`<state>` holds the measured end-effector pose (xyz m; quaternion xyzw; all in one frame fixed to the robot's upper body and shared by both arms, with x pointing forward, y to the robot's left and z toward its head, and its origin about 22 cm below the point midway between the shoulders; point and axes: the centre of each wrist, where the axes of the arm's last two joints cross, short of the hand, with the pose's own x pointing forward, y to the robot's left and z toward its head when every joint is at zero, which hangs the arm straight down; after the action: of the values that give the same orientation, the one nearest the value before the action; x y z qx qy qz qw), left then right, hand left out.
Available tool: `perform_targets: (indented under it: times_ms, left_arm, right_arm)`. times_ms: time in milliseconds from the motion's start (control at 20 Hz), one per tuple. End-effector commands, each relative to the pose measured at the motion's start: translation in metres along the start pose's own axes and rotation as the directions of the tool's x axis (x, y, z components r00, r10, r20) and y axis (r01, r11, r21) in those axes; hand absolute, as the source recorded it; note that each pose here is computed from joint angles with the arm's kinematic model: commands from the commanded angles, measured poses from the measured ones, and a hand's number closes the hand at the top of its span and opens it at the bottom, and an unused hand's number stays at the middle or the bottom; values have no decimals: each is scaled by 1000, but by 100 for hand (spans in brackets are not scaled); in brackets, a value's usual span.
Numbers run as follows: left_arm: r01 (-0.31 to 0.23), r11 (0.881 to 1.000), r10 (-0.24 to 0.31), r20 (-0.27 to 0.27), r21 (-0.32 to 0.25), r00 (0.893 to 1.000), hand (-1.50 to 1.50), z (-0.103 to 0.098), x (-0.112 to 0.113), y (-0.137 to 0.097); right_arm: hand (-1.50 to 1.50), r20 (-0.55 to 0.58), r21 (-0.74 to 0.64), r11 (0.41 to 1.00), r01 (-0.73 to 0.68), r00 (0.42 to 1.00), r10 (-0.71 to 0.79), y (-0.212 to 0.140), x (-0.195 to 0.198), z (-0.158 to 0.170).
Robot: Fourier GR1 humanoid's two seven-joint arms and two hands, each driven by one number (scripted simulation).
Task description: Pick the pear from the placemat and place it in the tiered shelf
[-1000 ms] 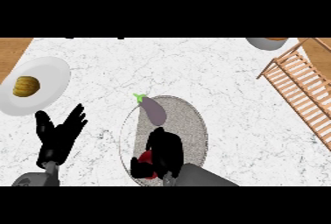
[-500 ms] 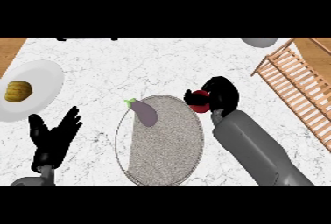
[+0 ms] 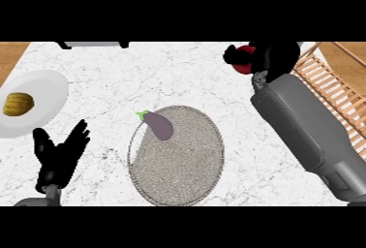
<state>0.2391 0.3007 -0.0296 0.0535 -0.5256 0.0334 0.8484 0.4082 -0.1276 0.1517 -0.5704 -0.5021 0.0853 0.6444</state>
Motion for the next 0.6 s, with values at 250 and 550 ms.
perform_targets:
  times_ms: [250,550]
  left_arm:
    - [-13,1000,14,-41,24,999,0,4,-20,12]
    - [-7,999,8,-30,32,1000,0,3,-1,15]
  right_arm:
    - [150,-216,-229,973,-11,976,-40,-88,51,-32]
    - [150,-275,-307,952,-5,958,-84,-148,54,-57]
